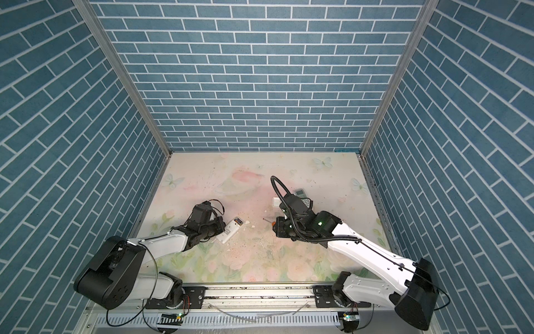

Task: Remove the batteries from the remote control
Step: 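Grasp the white remote with the left gripper while the right brings the screwdriver near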

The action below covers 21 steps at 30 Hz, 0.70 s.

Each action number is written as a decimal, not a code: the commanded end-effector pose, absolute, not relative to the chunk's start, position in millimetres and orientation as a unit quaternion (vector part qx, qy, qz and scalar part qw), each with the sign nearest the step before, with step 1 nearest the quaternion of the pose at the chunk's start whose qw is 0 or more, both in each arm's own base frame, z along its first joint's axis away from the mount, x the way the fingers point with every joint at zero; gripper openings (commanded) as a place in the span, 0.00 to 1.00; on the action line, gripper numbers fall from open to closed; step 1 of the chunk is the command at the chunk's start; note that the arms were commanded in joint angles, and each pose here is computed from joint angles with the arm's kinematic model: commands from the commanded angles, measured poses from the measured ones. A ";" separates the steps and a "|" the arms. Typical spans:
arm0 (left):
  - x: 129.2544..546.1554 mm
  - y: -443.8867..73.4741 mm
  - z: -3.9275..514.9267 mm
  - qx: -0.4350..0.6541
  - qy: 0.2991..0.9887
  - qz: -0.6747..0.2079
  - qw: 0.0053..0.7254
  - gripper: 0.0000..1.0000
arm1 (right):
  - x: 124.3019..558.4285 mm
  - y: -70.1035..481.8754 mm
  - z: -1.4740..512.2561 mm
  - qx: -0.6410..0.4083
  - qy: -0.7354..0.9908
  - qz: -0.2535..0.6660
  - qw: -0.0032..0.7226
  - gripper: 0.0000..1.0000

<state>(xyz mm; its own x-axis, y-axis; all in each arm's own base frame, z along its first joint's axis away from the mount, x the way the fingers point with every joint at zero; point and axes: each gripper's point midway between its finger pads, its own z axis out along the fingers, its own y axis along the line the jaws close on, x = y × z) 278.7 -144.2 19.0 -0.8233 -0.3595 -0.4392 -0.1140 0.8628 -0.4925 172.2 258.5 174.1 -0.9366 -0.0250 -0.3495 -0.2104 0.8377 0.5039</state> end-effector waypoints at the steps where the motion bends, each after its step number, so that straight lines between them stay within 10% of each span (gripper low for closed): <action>1: 257.7 -143.7 5.2 -0.133 0.936 -0.213 0.248 0.01 | 178.0 266.4 203.3 -0.046 0.935 0.306 0.175 0.00; 12: 253.0 -140.3 43.1 -0.112 0.936 -0.204 0.266 0.47 | 182.7 267.1 205.4 -0.063 0.938 0.296 0.167 0.00; 21: 236.9 -158.8 59.9 -0.046 0.946 -0.187 0.263 0.63 | 201.4 262.8 217.8 -0.064 0.936 0.304 0.163 0.00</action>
